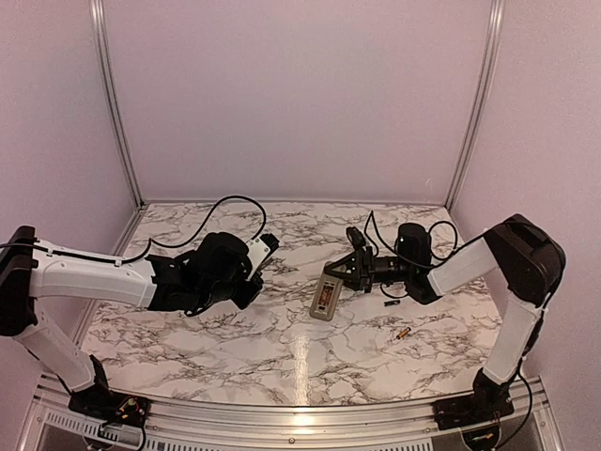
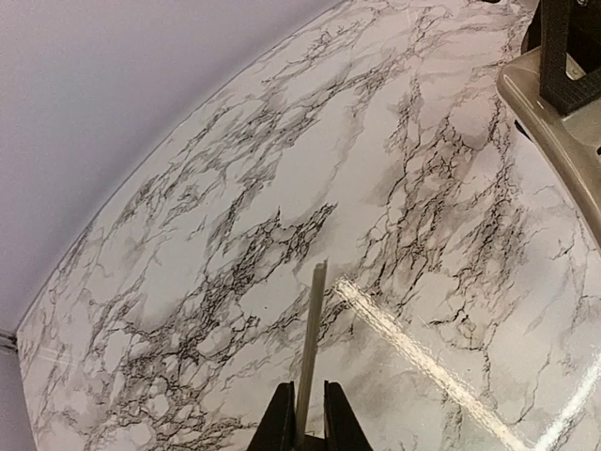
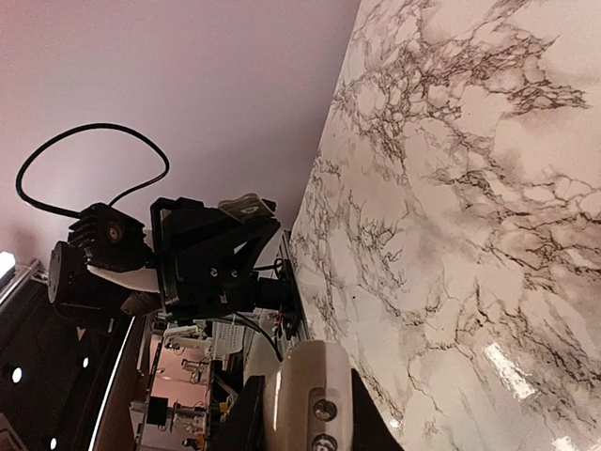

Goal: Load the batteries into the remote control
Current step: Place the battery cover at the center of the board.

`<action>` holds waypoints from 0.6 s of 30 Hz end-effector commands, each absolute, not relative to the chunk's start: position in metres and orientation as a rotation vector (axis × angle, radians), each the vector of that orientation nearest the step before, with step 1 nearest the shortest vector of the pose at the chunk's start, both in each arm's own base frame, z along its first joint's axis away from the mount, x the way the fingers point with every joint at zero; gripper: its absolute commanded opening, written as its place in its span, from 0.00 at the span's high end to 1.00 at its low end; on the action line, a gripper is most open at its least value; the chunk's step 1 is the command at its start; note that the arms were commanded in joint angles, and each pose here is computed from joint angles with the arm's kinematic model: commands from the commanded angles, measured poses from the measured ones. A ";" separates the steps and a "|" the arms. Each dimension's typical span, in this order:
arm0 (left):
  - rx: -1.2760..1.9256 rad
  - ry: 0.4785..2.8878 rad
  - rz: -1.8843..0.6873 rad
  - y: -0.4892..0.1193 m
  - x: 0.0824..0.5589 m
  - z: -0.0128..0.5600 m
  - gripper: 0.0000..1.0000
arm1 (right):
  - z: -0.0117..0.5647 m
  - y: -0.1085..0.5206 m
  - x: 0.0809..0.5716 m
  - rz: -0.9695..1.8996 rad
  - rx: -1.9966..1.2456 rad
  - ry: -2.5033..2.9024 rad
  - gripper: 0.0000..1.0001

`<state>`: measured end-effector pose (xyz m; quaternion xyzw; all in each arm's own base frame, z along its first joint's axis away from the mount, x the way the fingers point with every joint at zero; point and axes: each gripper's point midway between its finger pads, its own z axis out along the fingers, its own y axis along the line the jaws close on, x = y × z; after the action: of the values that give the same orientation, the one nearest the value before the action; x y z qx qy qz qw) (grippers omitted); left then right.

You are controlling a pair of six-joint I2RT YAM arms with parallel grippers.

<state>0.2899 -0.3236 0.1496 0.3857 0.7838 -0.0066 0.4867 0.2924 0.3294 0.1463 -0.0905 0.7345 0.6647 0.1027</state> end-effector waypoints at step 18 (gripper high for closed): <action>0.593 2.510 -0.891 -0.340 0.296 0.043 0.97 | 0.142 0.221 0.330 1.557 -0.105 2.156 1.00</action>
<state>0.2950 -0.3303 0.0482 0.2314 0.8988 -0.2879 0.2360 0.3299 0.2406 0.1556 -0.0552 0.7705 0.5921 0.2295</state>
